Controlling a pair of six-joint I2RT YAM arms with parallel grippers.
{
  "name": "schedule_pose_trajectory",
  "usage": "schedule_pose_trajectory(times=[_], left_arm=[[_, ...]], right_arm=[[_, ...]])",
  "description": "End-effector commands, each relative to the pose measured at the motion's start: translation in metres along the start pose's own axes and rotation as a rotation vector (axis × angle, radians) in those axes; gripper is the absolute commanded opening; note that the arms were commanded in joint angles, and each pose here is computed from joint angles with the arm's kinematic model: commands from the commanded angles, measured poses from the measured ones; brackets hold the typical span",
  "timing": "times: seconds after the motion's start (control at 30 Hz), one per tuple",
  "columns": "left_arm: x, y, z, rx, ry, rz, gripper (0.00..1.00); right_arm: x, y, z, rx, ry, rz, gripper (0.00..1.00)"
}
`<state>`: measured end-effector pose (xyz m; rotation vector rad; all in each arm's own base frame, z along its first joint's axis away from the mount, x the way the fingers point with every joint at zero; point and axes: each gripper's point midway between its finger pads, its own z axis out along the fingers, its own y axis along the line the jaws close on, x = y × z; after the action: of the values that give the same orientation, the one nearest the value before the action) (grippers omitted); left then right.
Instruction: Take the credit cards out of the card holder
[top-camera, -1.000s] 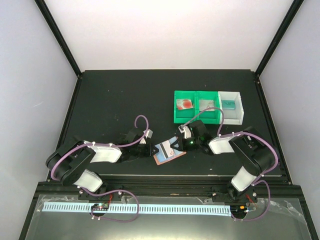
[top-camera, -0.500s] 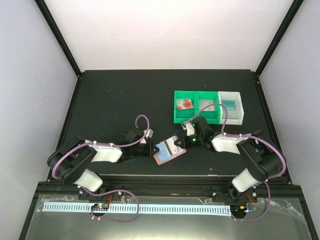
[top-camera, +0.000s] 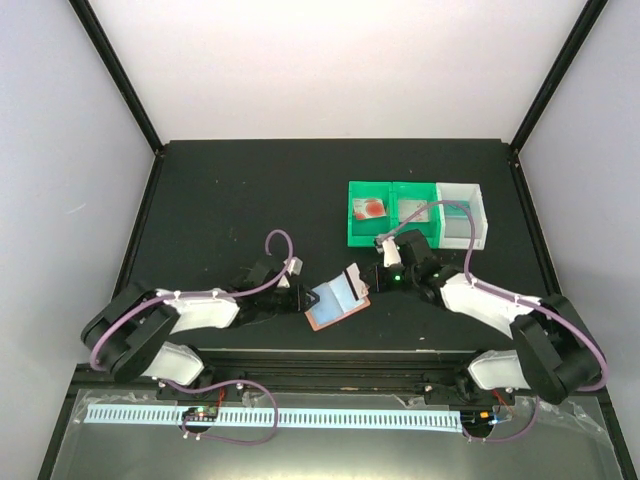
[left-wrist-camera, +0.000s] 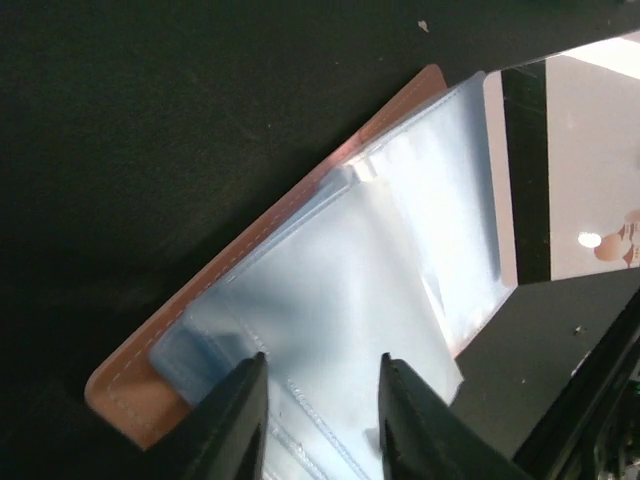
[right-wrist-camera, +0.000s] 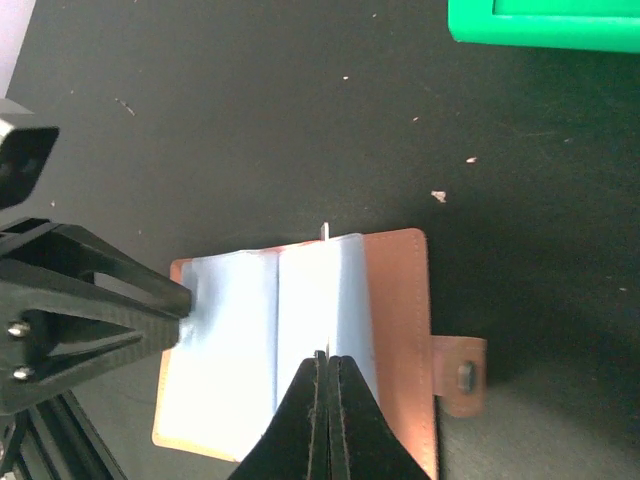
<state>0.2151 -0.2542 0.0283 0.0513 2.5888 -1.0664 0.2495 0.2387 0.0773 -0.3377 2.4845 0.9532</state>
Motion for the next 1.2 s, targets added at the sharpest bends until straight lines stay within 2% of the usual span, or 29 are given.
schedule_pose_trajectory(times=[0.0,0.1,0.2,0.33,0.47,0.63,0.73,0.97,1.07,1.17], left_arm=[[-0.002,-0.009,-0.018,-0.028,0.007,-0.068,0.37],[-0.019,-0.042,-0.037,0.039,-0.021,-0.086,0.48],[-0.030,-0.077,-0.057,0.160,-0.034,-0.116,0.58],[-0.037,-0.125,-0.090,0.360,-0.042,-0.167,0.66],[-0.037,-0.151,-0.120,0.486,-0.051,-0.219,0.72],[-0.034,-0.159,-0.143,0.615,-0.091,-0.332,0.73],[-0.030,-0.153,-0.146,0.644,-0.101,-0.388,0.72],[-0.023,-0.151,-0.140,0.633,-0.075,-0.407,0.71],[-0.023,-0.155,-0.136,0.642,-0.058,-0.403,0.67],[-0.019,-0.158,-0.132,0.648,-0.026,-0.396,0.56]], right_arm=[[-0.017,0.003,-0.015,0.043,-0.058,-0.093,0.01],[-0.028,0.012,-0.027,0.038,-0.128,-0.147,0.01],[-0.037,0.031,-0.038,0.021,-0.194,-0.272,0.01],[-0.037,0.072,-0.058,-0.025,-0.309,-0.516,0.01],[-0.020,0.106,-0.075,-0.077,-0.439,-0.761,0.01],[-0.008,0.139,-0.093,-0.151,-0.566,-0.950,0.01],[-0.007,0.147,-0.094,-0.119,-0.579,-1.009,0.01],[-0.001,0.163,-0.090,-0.113,-0.588,-1.104,0.01],[0.004,0.170,-0.088,-0.117,-0.592,-1.142,0.01],[0.009,0.177,-0.088,-0.125,-0.596,-1.179,0.01]])
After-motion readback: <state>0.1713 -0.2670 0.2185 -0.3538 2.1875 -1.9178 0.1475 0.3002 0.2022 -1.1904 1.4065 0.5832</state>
